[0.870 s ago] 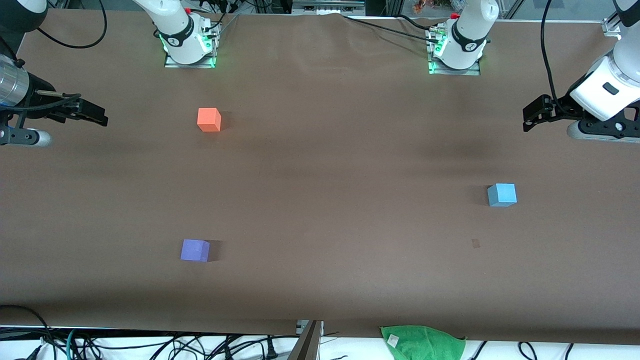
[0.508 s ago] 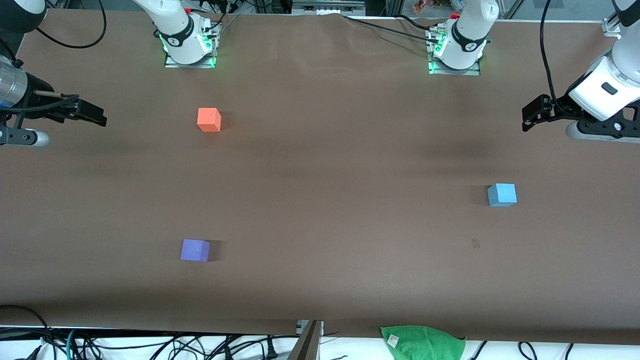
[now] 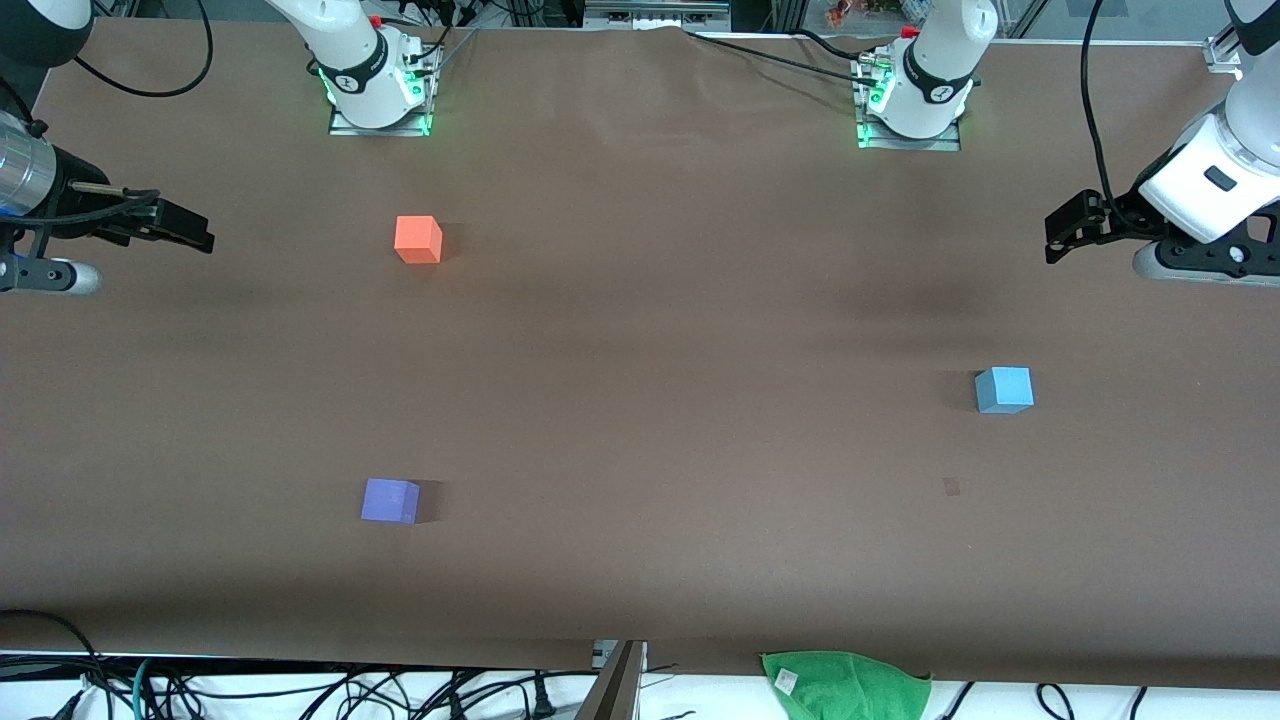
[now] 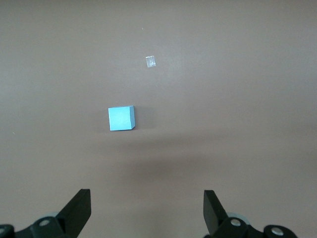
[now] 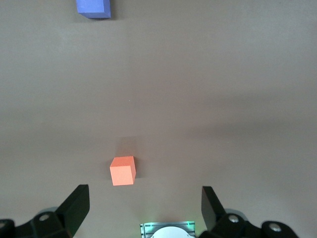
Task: Place blue block between orange and purple blocks
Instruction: 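Move the left gripper down over the light-blue cube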
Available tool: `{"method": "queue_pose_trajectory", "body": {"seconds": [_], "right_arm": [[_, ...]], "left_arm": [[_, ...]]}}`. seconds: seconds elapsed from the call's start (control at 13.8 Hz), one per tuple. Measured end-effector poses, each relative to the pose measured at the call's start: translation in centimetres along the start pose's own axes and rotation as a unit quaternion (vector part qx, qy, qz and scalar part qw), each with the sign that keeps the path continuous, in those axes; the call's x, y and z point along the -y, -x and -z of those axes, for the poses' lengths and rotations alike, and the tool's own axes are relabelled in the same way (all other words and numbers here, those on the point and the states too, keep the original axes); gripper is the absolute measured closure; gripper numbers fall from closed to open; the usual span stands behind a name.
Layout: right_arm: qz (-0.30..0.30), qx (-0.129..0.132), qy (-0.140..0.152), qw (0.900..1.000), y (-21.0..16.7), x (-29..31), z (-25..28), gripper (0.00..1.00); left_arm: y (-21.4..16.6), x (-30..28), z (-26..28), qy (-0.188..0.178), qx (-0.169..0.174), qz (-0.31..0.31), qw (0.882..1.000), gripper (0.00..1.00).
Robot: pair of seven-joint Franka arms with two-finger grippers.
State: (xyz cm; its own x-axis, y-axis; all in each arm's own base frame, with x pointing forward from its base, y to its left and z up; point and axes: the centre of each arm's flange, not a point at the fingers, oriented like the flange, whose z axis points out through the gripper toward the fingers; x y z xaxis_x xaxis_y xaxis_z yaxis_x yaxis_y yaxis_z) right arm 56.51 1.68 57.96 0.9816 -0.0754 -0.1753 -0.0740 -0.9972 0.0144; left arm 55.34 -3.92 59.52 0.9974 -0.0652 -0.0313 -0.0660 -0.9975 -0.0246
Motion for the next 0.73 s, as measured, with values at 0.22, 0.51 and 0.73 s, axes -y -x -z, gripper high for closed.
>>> {"method": "queue_pose_trajectory", "body": {"seconds": [0.22,0.51,0.73], "right_arm": [[0.0,0.005,0.001,1.0,0.0,0.0,-0.2,0.0],[0.004,-0.012,-0.002,1.0,-0.3,0.4,0.2,0.0],[0.007,-0.064,-0.032,0.997,-1.2,1.3,1.3,0.0]], "left_arm": [[0.0,0.1,0.0,0.0,0.001,0.001,1.0,0.0],[0.1,0.1,-0.1,0.0,0.005,0.001,1.0,0.0],[0.2,0.1,-0.1,0.0,0.008,0.001,1.0,0.0]]}}
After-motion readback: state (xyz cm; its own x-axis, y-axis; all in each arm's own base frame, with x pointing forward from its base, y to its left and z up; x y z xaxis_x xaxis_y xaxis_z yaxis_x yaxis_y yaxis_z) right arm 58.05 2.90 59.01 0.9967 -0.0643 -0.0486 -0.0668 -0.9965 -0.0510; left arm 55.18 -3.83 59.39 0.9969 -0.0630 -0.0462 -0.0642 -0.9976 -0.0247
